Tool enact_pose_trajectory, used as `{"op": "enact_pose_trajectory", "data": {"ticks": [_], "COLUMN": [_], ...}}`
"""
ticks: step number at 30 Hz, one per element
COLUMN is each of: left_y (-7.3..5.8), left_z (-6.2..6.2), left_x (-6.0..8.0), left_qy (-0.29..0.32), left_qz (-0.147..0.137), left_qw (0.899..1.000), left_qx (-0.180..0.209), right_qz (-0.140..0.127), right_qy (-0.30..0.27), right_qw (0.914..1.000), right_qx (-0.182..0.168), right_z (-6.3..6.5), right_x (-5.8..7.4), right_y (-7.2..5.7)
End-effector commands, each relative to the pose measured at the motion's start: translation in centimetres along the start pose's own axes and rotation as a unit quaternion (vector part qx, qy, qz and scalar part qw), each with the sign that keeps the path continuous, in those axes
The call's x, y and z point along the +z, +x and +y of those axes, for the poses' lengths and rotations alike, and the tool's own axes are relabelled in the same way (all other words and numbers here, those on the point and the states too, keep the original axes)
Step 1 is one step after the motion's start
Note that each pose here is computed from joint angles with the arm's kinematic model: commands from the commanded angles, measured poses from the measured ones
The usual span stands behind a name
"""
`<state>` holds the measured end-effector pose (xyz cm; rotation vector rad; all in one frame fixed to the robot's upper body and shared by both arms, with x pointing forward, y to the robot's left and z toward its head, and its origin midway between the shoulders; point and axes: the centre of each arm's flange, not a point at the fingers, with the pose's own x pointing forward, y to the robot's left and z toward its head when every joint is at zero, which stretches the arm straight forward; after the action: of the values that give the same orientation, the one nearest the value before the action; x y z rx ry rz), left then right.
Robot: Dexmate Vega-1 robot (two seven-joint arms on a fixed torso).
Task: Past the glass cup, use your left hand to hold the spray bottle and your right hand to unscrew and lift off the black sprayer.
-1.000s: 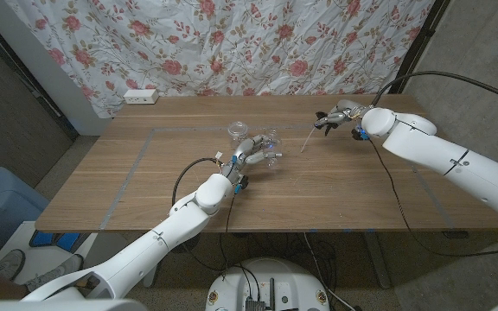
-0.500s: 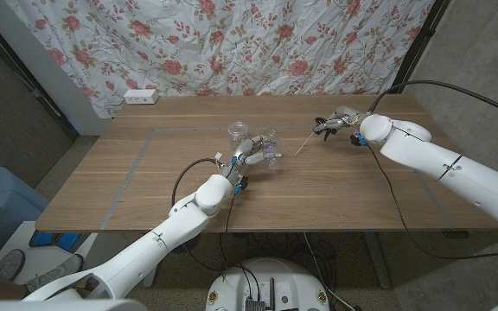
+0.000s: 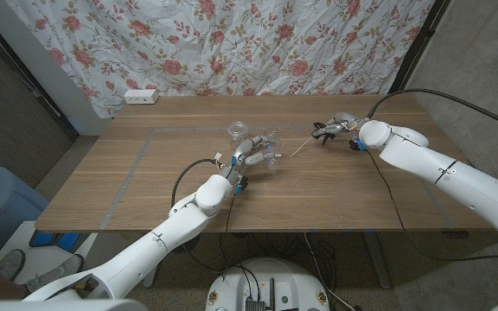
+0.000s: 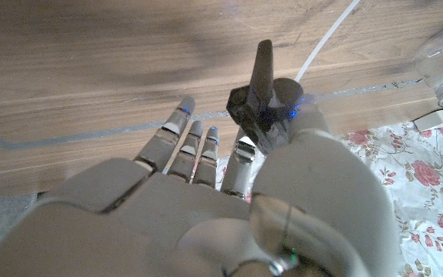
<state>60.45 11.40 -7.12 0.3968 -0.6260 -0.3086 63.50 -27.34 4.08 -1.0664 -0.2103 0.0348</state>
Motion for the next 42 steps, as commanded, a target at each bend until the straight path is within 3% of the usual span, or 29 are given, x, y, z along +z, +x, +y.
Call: {"op": "enact_pose_trajectory", "data": {"ticks": [1,16,42], "left_y": [0.1,0.4,1.2], "left_z": [0.1,0.4,0.3], "left_x": [0.0,0.0,-0.3], "left_qy": [-0.001,0.001,-0.003], "left_qz": [0.001,0.003,0.006], "left_qw": [1.0,1.0,1.0], "left_qx": [-0.001,0.003,-0.004], "right_qz": [-0.001,0.004,0.012], "right_qy": [0.019,0.019,0.012], "right_qw": [0.9997,0.9996,0.999], "right_qx": [0.012,0.019,0.041], "right_z": [0.9,1.8,1.8], "right_x": [-1.3,-2.3,-2.9], "right_y": [0.9,1.8,2.4]}}
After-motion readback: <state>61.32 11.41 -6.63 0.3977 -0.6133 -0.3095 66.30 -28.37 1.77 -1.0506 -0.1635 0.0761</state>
